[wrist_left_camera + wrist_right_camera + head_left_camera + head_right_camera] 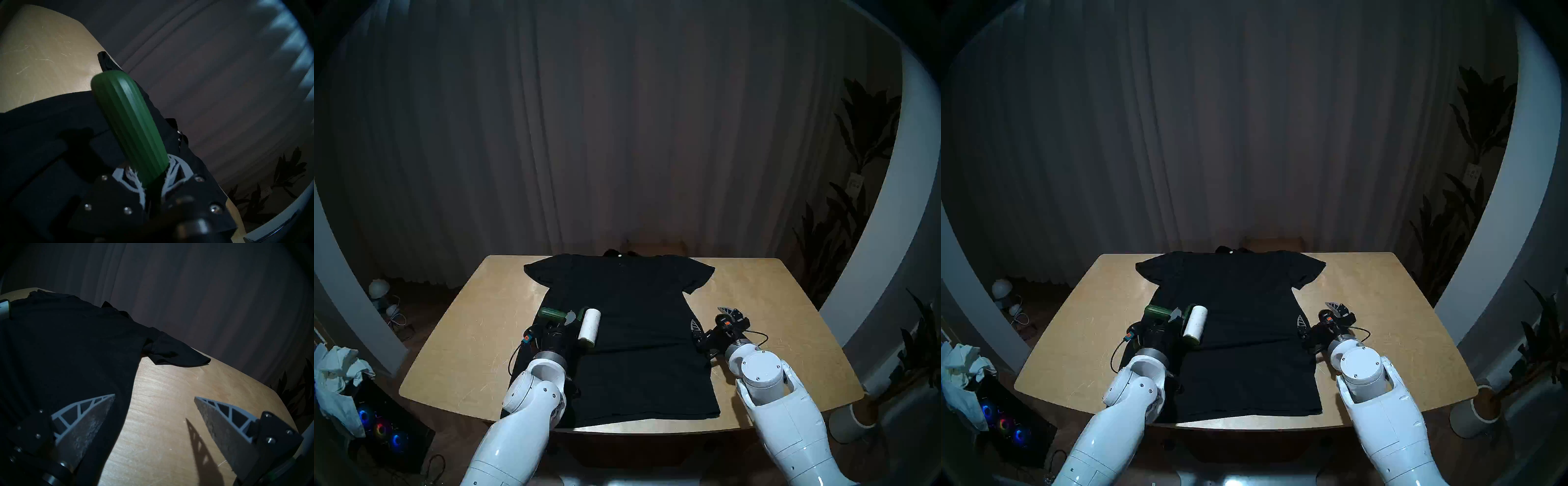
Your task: Use the fur roller to clean a top
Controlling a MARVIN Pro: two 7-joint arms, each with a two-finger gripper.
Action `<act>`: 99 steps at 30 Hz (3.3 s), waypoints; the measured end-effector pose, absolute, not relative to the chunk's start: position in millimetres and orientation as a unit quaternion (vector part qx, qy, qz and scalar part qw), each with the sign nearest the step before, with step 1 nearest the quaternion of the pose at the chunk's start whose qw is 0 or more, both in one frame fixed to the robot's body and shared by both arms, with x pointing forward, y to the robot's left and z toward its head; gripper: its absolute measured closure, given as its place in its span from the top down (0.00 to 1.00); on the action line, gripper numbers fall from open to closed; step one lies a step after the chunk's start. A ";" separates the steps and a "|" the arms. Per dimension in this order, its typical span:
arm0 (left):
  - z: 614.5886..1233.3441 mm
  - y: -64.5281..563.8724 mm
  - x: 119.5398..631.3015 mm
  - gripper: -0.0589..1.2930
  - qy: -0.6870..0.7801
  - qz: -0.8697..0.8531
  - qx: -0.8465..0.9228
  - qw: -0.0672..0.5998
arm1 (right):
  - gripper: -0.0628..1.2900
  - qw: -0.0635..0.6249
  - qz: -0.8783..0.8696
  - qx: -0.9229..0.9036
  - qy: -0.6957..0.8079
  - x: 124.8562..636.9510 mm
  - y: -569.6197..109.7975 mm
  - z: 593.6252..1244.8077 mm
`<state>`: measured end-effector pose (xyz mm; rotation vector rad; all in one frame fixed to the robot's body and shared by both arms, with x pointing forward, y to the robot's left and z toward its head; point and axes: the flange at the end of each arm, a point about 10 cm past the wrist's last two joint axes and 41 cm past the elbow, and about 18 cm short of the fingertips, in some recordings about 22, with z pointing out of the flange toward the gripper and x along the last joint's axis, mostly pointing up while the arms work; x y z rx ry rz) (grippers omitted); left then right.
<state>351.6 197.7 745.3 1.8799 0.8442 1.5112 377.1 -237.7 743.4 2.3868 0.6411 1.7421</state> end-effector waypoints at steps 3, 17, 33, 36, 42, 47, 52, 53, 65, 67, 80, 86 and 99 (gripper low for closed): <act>747.3 204.2 350.4 0.10 0.340 0.562 0.692 0.300 | 0.95 0.058 0.575 0.788 0.212 377.2 -238.0 743.3; 754.3 222.5 345.6 0.08 0.426 0.526 0.638 0.366 | 0.95 0.057 0.577 0.787 0.210 378.0 -240.2 742.6; 753.4 228.1 346.2 0.08 0.409 0.527 0.650 0.363 | 0.95 0.057 0.579 0.787 0.206 378.2 -243.3 741.9; 753.3 229.5 346.0 0.08 0.404 0.532 0.655 0.352 | 0.95 0.056 0.579 0.787 0.205 378.1 -243.7 741.8; 753.1 233.9 345.5 0.08 0.387 0.545 0.674 0.313 | 0.95 0.056 0.580 0.787 0.203 377.8 -245.2 741.5; 757.1 239.8 344.9 0.08 0.384 0.555 0.682 0.282 | 0.95 0.065 0.580 0.788 0.199 378.2 -253.5 742.1; 772.2 235.7 348.1 0.08 0.366 0.570 0.689 0.258 | 0.95 0.072 0.579 0.788 0.195 378.4 -260.9 742.6; 775.6 233.1 349.1 0.08 0.361 0.573 0.691 0.253 | 0.95 0.074 0.579 0.788 0.194 378.5 -262.3 742.6; 784.3 217.0 351.2 0.08 0.322 0.581 0.726 0.175 | 0.95 0.082 0.578 0.789 0.191 379.7 -270.5 743.2; 783.9 217.6 350.4 0.08 0.319 0.581 0.731 0.161 | 0.95 0.081 0.578 0.789 0.193 380.0 -270.6 743.3; 794.1 242.3 344.9 0.08 0.326 0.607 0.717 0.107 | 0.92 0.071 0.576 0.790 0.200 381.9 -271.9 743.4; 799.9 255.4 340.8 0.08 0.335 0.623 0.700 0.099 | 0.92 0.063 0.575 0.791 0.200 382.4 -273.1 743.2; 822.0 282.8 335.7 0.08 0.374 0.653 0.641 0.149 | 0.92 0.026 0.576 0.797 0.181 377.0 -276.3 740.0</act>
